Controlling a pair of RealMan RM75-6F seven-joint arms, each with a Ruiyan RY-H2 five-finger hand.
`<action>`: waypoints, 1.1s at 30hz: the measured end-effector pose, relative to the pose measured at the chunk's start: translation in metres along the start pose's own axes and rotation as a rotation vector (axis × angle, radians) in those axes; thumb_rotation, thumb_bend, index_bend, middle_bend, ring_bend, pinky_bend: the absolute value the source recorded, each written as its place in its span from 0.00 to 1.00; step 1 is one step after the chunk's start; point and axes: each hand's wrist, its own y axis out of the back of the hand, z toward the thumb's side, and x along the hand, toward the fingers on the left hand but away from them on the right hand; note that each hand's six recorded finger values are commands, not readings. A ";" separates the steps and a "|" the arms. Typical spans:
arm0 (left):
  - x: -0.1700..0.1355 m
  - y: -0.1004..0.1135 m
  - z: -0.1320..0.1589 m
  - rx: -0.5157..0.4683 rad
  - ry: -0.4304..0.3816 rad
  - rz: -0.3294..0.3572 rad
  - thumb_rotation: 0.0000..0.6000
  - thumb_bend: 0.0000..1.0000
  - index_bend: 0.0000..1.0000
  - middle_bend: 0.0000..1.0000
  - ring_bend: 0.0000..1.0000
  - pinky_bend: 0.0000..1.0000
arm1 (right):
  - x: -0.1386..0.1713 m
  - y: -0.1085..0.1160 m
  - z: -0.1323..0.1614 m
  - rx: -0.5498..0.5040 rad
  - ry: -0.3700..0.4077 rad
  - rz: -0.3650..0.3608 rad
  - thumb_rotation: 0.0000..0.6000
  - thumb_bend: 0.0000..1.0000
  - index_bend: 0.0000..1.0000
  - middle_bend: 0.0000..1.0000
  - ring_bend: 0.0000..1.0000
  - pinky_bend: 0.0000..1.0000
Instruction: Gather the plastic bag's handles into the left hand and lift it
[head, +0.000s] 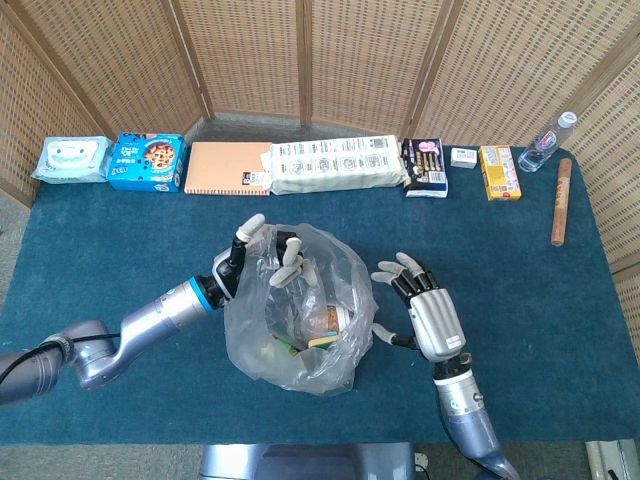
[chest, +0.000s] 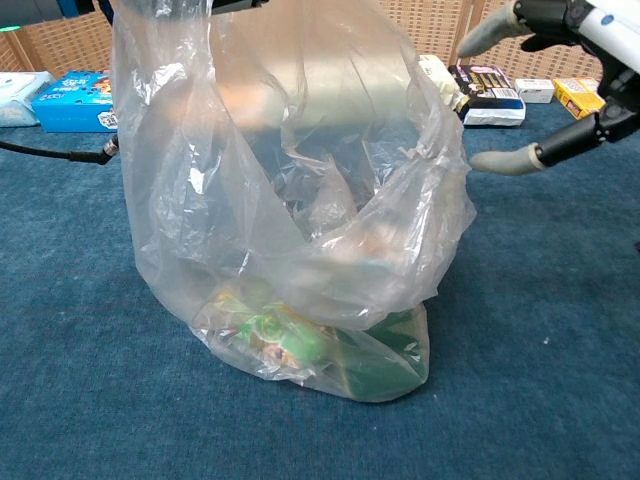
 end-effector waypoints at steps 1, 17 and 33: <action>-0.001 0.001 0.002 -0.001 -0.005 0.000 0.00 0.23 0.64 0.80 0.75 0.42 | 0.002 0.000 -0.003 0.023 -0.002 0.000 1.00 0.09 0.27 0.23 0.12 0.11; -0.026 0.013 0.018 -0.009 -0.051 0.013 0.00 0.23 0.64 0.80 0.75 0.42 | 0.021 0.022 -0.052 0.169 -0.096 -0.036 1.00 0.09 0.27 0.22 0.11 0.11; 0.011 -0.006 -0.002 0.006 0.005 -0.017 0.00 0.23 0.64 0.80 0.75 0.39 | -0.025 0.061 0.004 -0.268 -0.053 -0.114 1.00 0.08 0.27 0.22 0.11 0.11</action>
